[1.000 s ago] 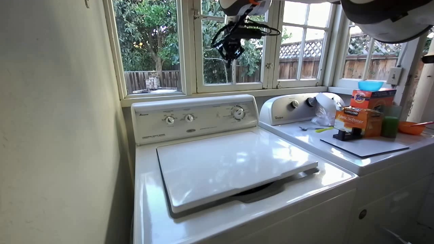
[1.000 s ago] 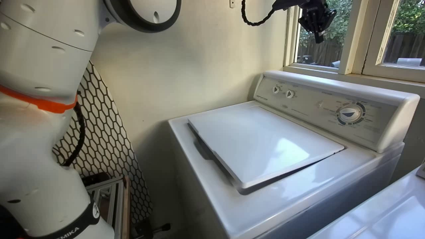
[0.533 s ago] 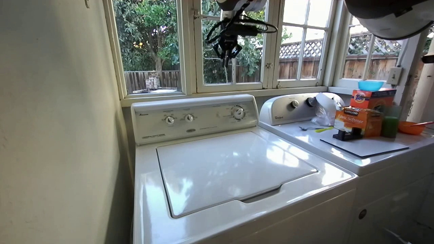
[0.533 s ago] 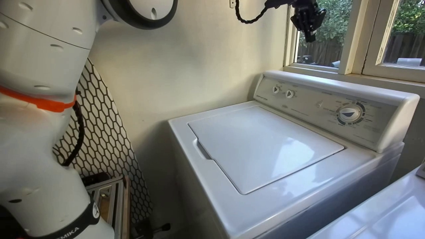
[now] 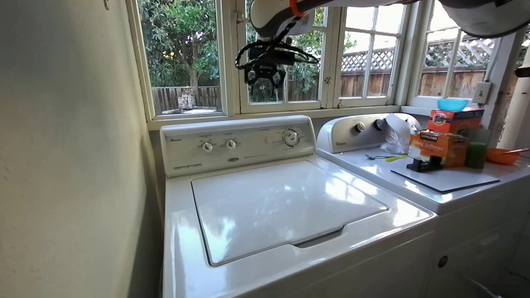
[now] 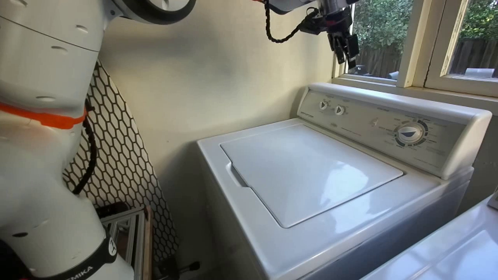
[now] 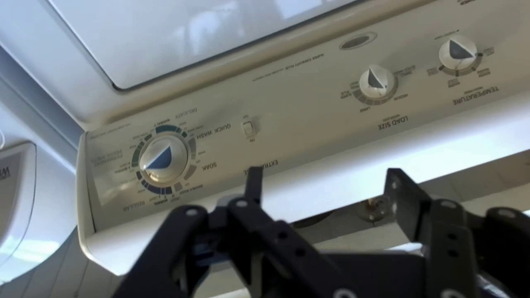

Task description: Close the washing machine on the left.

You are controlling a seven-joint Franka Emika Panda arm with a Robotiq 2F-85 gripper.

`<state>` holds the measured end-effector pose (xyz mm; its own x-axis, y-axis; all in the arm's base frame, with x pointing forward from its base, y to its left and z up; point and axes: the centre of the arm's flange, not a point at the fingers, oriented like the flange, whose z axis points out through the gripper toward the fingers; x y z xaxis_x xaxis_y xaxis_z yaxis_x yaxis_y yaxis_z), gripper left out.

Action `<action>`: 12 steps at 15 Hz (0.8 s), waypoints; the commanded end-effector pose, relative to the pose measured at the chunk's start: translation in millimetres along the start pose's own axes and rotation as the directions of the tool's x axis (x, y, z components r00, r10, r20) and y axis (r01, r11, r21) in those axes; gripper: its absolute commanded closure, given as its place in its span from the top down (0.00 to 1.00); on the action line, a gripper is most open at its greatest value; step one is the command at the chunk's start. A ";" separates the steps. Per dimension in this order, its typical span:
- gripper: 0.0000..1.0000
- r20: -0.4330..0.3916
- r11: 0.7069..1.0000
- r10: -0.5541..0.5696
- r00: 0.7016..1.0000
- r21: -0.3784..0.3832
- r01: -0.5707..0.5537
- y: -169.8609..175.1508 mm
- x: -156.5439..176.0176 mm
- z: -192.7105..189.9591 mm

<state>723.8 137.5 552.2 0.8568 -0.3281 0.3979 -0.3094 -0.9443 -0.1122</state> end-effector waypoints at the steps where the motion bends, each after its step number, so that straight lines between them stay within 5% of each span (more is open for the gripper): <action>1: 1.00 0.072 0.996 0.059 0.996 -0.076 -0.054 3.2 -49.3 8.6; 7: 1.00 0.248 0.996 -0.002 0.969 -0.090 0.025 6.4 -85.5 -55.5; 11: 1.00 0.233 0.998 -0.062 0.970 0.012 0.061 -3.1 -108.2 -106.6; 12: 1.00 0.223 0.999 -0.035 0.974 -0.018 0.040 -16.6 -84.7 -91.2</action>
<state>618.3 183.6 603.9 0.9377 -0.2915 0.1892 -0.2812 -0.9563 -0.0800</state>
